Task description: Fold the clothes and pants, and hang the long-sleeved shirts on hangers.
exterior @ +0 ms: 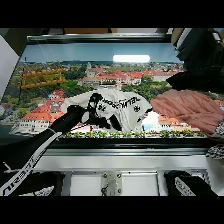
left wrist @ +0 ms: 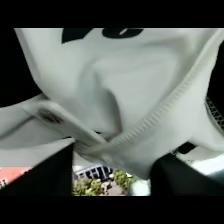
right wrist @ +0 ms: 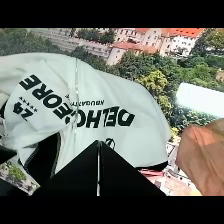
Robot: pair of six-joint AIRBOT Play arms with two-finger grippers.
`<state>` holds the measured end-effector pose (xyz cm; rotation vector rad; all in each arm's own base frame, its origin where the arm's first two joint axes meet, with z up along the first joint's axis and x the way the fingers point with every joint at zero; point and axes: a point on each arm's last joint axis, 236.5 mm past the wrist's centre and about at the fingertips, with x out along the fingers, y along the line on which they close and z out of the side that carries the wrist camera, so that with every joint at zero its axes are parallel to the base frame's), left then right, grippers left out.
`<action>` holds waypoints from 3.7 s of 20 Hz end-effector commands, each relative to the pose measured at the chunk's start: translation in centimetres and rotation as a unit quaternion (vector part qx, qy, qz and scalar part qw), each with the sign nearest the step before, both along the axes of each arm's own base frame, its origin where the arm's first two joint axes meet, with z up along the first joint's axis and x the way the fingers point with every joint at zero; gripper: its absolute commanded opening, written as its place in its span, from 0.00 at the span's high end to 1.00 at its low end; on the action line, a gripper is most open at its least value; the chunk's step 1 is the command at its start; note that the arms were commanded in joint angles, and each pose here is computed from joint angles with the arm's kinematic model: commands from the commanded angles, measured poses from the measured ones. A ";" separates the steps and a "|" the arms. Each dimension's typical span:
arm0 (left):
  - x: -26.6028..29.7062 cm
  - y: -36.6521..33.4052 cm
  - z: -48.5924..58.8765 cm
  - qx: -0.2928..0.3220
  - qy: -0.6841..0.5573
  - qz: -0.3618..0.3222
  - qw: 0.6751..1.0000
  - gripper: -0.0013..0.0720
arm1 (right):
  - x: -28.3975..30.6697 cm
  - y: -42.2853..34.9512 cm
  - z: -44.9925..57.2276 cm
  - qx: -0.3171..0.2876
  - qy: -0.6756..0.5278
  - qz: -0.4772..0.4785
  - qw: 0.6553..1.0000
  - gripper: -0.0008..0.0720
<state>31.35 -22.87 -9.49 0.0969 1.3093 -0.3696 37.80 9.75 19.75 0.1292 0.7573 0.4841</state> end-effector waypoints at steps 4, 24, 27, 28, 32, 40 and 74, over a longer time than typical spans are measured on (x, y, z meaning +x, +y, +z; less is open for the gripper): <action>2.3 -0.5 1.2 -0.002 0.000 0.012 1.000 0.96 | -3.4 1.6 -10.1 -0.142 0.092 0.044 0.985 0.97; 2.4 -0.4 4.2 -0.014 -0.018 0.011 1.000 0.96 | -8.8 10.1 -30.7 -0.219 0.169 0.146 0.950 0.29; 2.4 -0.4 4.2 -0.013 -0.018 0.011 1.000 0.96 | -8.9 10.1 -30.9 -0.221 0.171 0.147 0.949 0.78; 2.3 -0.4 4.2 -0.013 -0.017 0.011 1.000 0.96 | -8.7 10.1 -30.7 -0.221 0.168 0.147 0.949 0.92; 3.4 -1.0 9.5 -0.020 -0.053 -0.024 0.998 0.96 | -4.4 9.9 -23.7 -0.194 0.102 0.114 0.969 0.97; -1.9 -3.9 47.0 -0.243 -0.361 -0.080 0.897 0.96 | -6.9 5.4 13.6 -0.109 -0.133 0.060 0.983 0.97; 4.4 0.7 10.5 -0.120 0.128 0.031 0.984 0.96 | 3.9 3.5 -15.5 -0.088 0.288 -0.075 0.951 0.09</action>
